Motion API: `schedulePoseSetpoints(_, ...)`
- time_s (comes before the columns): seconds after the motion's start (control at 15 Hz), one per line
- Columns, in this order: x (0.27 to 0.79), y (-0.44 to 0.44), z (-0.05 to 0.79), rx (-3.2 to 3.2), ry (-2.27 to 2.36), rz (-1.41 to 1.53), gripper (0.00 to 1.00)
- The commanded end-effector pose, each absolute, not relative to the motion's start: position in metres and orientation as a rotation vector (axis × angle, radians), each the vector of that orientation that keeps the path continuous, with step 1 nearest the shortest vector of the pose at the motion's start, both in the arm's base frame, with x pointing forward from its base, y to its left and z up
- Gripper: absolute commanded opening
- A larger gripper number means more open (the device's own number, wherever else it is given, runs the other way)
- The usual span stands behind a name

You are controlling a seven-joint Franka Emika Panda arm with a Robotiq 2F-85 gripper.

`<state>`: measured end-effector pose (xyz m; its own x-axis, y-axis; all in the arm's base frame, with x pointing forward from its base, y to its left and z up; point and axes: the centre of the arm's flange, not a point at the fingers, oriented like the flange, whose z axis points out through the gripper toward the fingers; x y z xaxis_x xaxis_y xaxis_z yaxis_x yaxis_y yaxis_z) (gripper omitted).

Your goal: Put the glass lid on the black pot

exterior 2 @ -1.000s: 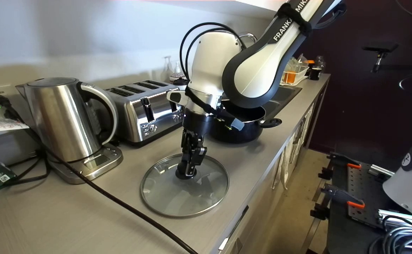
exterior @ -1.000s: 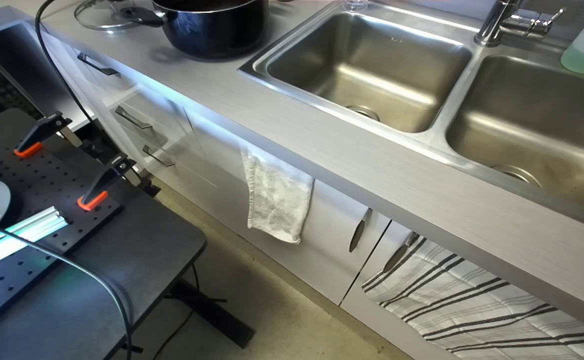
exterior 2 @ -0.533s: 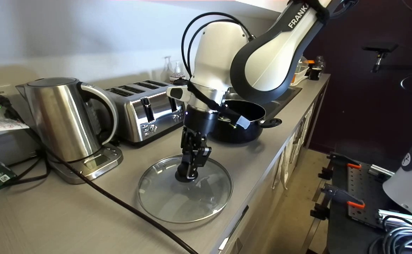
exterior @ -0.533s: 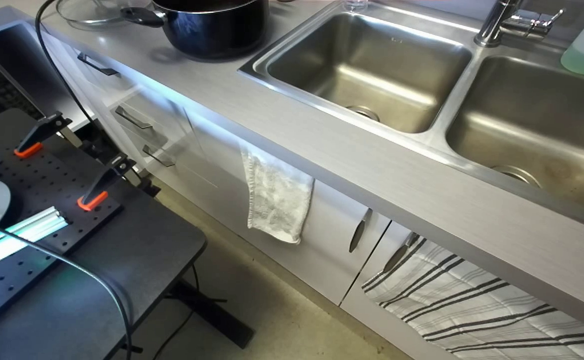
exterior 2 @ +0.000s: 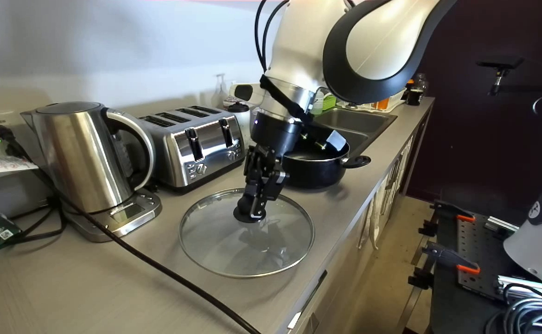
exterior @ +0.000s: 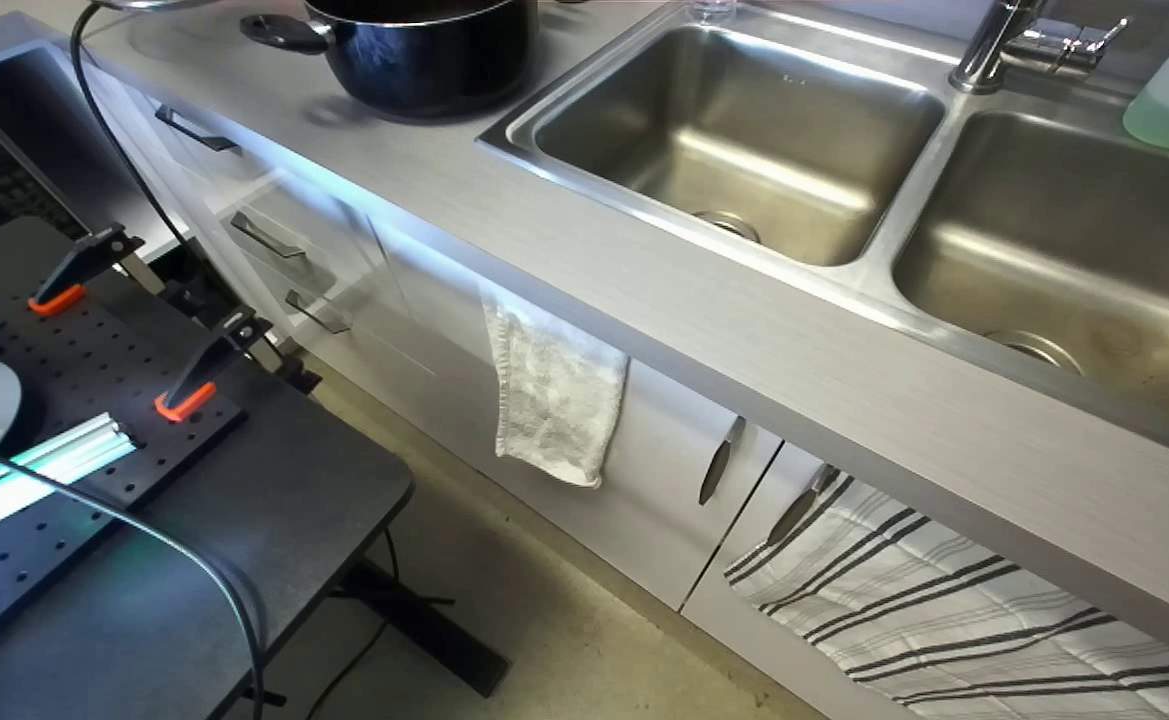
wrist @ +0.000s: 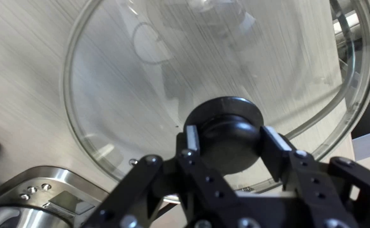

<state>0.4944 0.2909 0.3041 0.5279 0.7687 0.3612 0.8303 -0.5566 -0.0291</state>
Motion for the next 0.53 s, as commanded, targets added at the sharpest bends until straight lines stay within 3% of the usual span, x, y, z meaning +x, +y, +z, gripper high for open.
schedulePoseSetpoints(0.0, 0.474, 0.273, 0.342, -2.606, -1.307, -0.538, 0.25)
schedulePoseSetpoints(0.47, 0.480, 0.248, 0.371, -2.768, -1.048, -0.637, 0.25)
